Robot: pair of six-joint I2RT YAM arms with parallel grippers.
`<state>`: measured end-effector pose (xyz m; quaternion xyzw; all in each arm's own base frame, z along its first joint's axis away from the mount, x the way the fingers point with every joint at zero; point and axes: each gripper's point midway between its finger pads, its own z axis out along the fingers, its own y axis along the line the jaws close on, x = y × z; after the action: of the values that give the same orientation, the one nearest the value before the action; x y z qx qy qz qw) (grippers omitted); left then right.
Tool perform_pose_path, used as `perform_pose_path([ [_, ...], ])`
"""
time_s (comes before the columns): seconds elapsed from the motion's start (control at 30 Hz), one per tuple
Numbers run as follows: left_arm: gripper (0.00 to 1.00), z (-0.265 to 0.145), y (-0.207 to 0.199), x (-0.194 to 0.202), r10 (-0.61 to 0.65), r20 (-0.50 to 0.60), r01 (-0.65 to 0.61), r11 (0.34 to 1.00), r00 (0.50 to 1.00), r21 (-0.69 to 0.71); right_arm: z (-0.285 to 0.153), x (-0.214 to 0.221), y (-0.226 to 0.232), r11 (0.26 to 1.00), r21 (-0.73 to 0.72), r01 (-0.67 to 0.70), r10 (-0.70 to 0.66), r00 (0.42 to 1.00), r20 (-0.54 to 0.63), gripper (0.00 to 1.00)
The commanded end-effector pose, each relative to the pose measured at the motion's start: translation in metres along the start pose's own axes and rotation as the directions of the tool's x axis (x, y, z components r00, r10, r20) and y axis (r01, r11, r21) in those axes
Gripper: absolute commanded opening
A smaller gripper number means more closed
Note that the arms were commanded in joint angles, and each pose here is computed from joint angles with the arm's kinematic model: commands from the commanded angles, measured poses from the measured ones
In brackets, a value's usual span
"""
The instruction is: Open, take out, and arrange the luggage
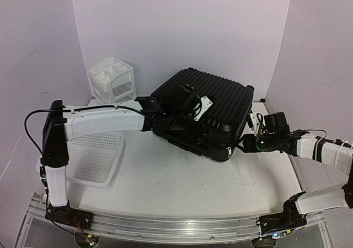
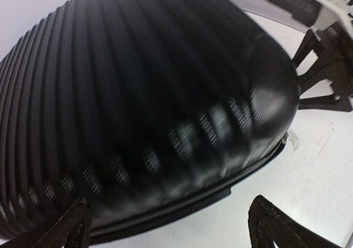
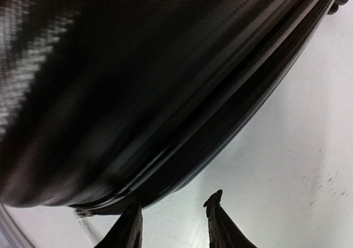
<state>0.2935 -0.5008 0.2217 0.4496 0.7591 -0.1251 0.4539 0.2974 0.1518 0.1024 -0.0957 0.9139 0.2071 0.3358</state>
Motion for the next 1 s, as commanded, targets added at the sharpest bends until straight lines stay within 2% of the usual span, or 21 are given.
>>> perform_pose_path([
  [0.0, 0.98, -0.059, 0.026, 0.003, -0.258, -0.008, 0.258, 0.965, 0.966, 0.038, -0.025, -0.001, 0.042, 0.977, -0.211, -0.008, 0.006, 1.000, -0.009, 0.47],
  [0.07, 0.96, -0.070, 0.022, 0.014, -0.406, -0.038, 0.407, 0.911, 0.913, 0.068, -0.030, 0.001, 0.050, 0.967, -0.255, -0.001, 0.000, 1.000, -0.007, 0.51],
  [0.13, 0.93, -0.069, 0.012, 0.029, -0.577, -0.091, 0.584, 0.806, 0.812, 0.101, -0.032, 0.003, 0.051, 0.964, -0.264, 0.011, -0.012, 1.000, -0.003, 0.55],
  [0.17, 0.91, -0.066, 0.007, 0.035, -0.656, -0.121, 0.667, 0.736, 0.745, 0.116, -0.033, 0.003, 0.053, 0.962, -0.273, 0.020, -0.021, 1.000, 0.000, 0.55],
  [0.27, 0.80, -0.048, -0.003, 0.054, -0.859, -0.205, 0.883, 0.451, 0.469, 0.130, -0.033, 0.002, 0.058, 0.953, -0.302, 0.037, -0.035, 0.999, 0.011, 0.56],
  [0.33, 0.78, -0.036, -0.002, 0.057, -0.917, -0.202, 0.936, 0.317, 0.343, 0.152, -0.033, 0.002, 0.059, 0.951, -0.306, 0.038, -0.036, 0.999, 0.013, 0.56],
  [0.4, 0.79, -0.027, 0.014, 0.065, -0.963, -0.156, 0.973, 0.204, 0.219, 0.108, -0.033, 0.001, 0.059, 0.951, -0.308, 0.042, -0.038, 0.999, 0.017, 0.56],
  [0.47, 0.83, -0.017, 0.027, 0.077, -0.993, -0.099, 0.996, 0.054, 0.060, 0.069, -0.034, 0.002, 0.058, 0.954, -0.298, 0.041, -0.037, 0.999, 0.020, 0.57],
  [0.53, 0.84, -0.004, 0.033, 0.082, -0.996, -0.059, 0.994, -0.072, -0.067, 0.086, -0.033, 0.003, 0.053, 0.961, -0.276, 0.032, -0.027, 0.999, 0.021, 0.58],
  [0.63, 0.83, 0.023, 0.034, 0.100, -0.967, -0.078, 0.965, -0.249, -0.243, 0.080, -0.032, 0.005, 0.052, 0.961, -0.274, 0.019, -0.014, 1.000, 0.020, 0.59],
  [0.7, 0.78, 0.038, 0.034, 0.110, -0.942, -0.086, 0.940, -0.332, -0.325, 0.082, -0.032, 0.007, 0.053, 0.961, -0.277, 0.015, -0.010, 1.000, 0.020, 0.59],
  [0.73, 0.76, 0.043, 0.036, 0.114, -0.935, -0.074, 0.932, -0.353, -0.347, 0.087, -0.032, 0.008, 0.053, 0.961, -0.277, 0.014, -0.008, 1.000, 0.020, 0.59],
  [0.97, 0.65, 0.065, 0.048, 0.134, -0.929, 0.014, 0.926, -0.367, -0.370, 0.091, -0.034, 0.015, 0.042, 0.974, -0.227, 0.009, -0.003, 1.000, 0.029, 0.60],
])
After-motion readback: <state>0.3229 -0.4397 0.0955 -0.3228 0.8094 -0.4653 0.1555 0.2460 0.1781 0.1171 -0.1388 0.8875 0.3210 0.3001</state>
